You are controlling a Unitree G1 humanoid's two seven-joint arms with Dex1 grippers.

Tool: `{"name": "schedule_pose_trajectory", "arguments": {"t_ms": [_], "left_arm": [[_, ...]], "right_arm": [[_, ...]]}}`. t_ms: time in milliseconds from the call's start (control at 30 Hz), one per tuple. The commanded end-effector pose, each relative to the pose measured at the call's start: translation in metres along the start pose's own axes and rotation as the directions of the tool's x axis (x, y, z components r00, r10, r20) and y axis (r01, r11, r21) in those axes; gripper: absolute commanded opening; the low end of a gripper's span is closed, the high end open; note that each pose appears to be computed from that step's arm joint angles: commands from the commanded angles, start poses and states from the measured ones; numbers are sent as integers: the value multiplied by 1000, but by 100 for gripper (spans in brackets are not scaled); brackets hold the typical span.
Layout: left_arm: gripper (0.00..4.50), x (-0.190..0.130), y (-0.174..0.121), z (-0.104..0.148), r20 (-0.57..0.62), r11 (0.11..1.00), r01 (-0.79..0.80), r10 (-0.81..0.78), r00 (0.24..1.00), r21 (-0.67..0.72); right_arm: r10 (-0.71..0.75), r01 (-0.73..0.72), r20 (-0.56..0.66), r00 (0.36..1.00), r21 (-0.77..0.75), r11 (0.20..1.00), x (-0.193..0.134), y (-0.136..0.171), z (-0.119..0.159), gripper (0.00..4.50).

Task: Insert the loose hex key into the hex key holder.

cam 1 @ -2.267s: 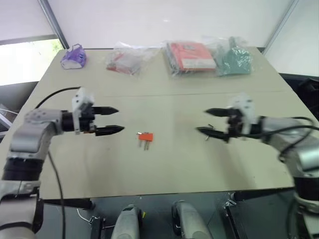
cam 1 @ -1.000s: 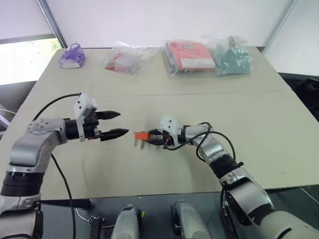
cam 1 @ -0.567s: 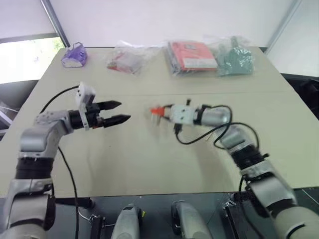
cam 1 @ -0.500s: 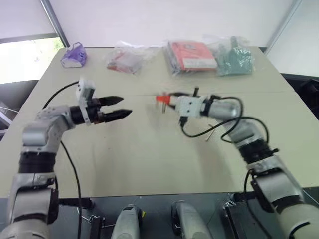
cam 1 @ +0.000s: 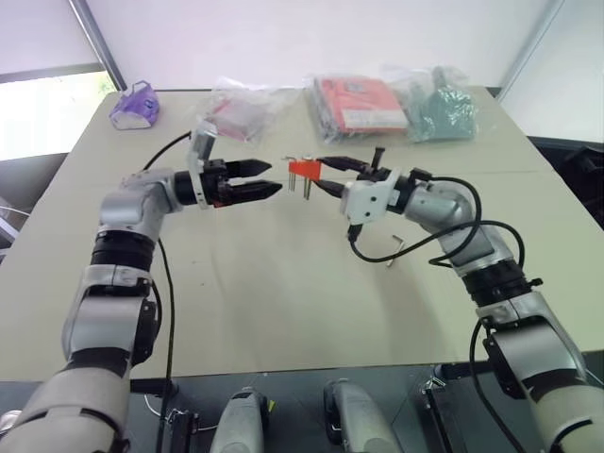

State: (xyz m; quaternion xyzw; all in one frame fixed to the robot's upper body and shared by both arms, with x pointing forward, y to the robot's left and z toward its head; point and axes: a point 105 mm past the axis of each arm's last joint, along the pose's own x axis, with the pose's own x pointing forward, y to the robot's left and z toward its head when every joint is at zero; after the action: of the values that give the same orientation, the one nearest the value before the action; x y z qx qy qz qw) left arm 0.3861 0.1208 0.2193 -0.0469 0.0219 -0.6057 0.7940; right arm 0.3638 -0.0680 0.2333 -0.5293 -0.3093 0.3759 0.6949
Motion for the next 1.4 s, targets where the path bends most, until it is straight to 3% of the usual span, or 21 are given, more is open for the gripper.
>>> {"name": "schedule_pose_trajectory", "arguments": {"t_ms": [33, 600, 700, 867, 933, 1133, 1367, 1400], "left_arm": [[428, 8, -4, 18, 21, 997, 42, -43, 999, 61], [428, 25, -16, 29, 33, 986, 159, -160, 987, 44], [346, 25, -17, 27, 18, 984, 170, -171, 985, 48], [103, 24, -18, 21, -13, 982, 184, -183, 983, 44], [26, 24, -18, 21, -17, 982, 184, -183, 983, 44], [26, 24, -16, 20, -20, 983, 177, -176, 984, 46], [364, 24, -13, 17, -31, 986, 155, -153, 988, 68], [364, 24, -12, 17, -34, 986, 152, -150, 988, 70]], "right_arm": [[-60, 61, 52, 997, -24, 998, -4, -16, 15, 100], [-35, 39, 115, 993, -32, 999, -2, -4, 32, 100], [-37, 41, 116, 993, -30, 999, -2, -4, 33, 100], [-43, 47, 123, 992, -35, 998, 0, -4, 35, 100], [-43, 48, 125, 991, -38, 998, 0, -4, 35, 100], [-45, 51, 128, 991, -43, 998, 2, -5, 36, 100], [-46, 51, 128, 991, -41, 998, 2, -4, 36, 100], [-46, 52, 127, 991, -41, 998, 2, -4, 36, 100]]}}
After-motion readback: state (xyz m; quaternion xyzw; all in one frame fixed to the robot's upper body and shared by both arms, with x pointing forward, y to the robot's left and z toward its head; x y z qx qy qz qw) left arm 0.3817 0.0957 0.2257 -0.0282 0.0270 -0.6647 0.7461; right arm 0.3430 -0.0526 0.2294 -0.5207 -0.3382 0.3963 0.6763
